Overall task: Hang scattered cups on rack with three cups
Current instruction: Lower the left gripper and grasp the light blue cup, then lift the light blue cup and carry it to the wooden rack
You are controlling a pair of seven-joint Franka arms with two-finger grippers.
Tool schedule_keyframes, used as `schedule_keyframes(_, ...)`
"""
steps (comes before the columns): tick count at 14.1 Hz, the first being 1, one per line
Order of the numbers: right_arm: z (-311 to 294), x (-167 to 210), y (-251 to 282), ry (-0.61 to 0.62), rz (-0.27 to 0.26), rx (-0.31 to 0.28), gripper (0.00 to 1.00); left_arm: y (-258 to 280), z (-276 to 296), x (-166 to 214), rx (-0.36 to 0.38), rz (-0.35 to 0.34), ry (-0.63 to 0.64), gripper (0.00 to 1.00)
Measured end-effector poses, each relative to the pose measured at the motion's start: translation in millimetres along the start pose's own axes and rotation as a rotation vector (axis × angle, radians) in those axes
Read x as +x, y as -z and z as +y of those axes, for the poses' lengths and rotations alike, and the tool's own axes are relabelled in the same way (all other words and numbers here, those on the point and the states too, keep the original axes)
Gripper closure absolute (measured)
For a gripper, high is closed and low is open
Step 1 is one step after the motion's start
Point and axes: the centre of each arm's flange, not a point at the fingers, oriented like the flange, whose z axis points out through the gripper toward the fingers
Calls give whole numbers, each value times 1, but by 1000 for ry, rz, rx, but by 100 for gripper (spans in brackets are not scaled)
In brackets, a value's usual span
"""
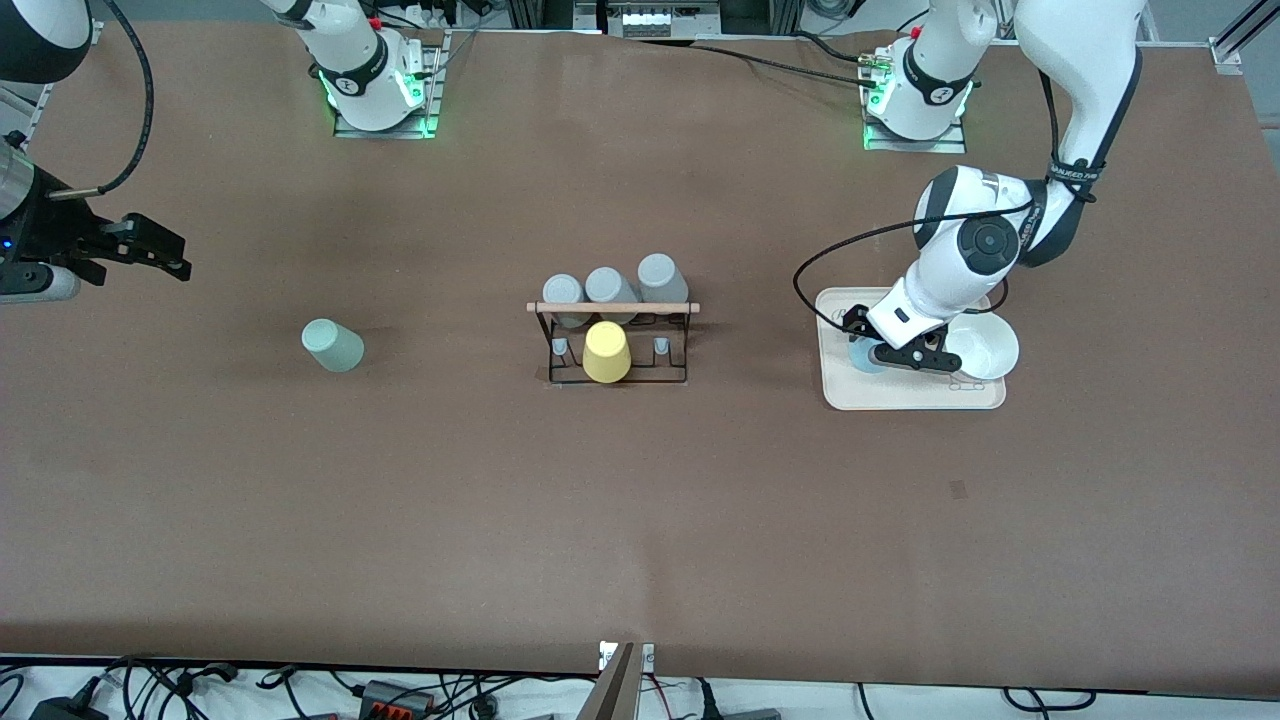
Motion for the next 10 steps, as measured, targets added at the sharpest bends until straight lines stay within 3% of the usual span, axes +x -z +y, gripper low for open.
schedule_keyframes(2,0,0,0,0,1,0,0,2,-1,1,-1,10,2,33)
schedule_keyframes(6,0,0,-1,0,0,0,0,25,-6,11,-3,63,12,33)
schedule_keyframes(10,0,2,-5,0,-5,0,0,98,3,32,6,92,1,33)
